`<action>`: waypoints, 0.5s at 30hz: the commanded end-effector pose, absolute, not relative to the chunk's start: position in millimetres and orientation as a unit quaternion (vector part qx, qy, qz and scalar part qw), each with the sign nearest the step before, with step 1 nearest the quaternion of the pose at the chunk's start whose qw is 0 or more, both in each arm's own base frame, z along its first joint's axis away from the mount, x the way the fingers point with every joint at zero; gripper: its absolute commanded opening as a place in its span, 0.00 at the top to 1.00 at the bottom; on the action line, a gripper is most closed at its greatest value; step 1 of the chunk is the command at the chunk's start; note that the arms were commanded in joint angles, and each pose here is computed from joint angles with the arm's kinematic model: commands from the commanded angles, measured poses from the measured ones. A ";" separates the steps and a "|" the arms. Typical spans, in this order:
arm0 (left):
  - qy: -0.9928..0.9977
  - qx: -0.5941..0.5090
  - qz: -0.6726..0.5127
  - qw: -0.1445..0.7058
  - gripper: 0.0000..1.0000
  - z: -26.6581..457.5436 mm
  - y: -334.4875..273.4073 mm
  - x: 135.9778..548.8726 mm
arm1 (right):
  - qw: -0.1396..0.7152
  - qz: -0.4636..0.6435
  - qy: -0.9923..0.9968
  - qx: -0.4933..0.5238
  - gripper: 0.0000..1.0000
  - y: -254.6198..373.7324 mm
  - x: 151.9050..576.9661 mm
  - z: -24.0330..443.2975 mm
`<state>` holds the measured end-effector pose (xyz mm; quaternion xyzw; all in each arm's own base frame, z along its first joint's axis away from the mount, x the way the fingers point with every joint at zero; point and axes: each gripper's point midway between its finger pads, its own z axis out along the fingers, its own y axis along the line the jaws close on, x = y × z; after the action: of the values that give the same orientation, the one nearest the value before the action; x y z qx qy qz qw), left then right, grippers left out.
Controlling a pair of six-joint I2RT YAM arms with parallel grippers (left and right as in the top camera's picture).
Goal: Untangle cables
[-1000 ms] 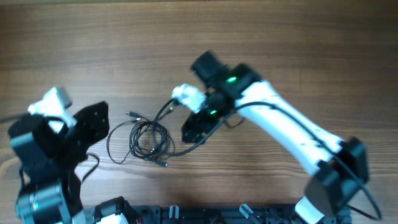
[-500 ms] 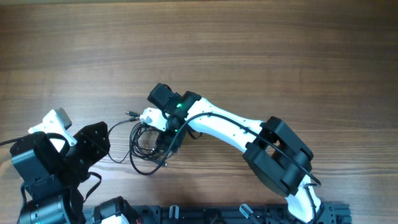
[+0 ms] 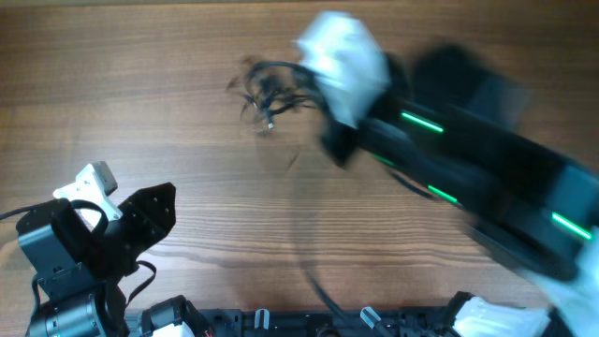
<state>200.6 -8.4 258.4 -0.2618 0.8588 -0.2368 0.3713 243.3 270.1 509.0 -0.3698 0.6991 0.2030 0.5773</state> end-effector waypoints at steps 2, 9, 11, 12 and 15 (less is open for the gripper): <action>0.852 -0.229 -0.282 0.376 0.60 269.7 -24.5 202.1 | 0.577 0.267 0.663 -0.396 0.96 260.2 201.0 529.7; 0.816 -0.024 -0.417 0.400 0.58 309.8 -85.1 186.3 | 0.507 0.249 0.717 -0.408 0.96 290.5 228.1 476.4; 0.811 0.042 -0.420 0.406 0.58 311.2 -97.1 178.1 | 0.506 0.244 0.716 -0.415 0.96 300.5 237.0 470.7; 0.810 0.062 -0.417 0.407 0.58 310.2 -100.8 175.4 | 0.510 0.241 0.711 -0.419 0.96 303.0 239.2 471.4; 0.809 0.115 -0.414 0.402 0.58 307.2 -112.2 168.6 | 0.555 0.220 0.698 -0.396 0.96 299.6 252.8 490.3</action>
<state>178.9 -95.8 301.2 0.0186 0.8260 -0.4104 0.3860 248.5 306.7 465.6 -0.4126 0.7170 0.2336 0.5110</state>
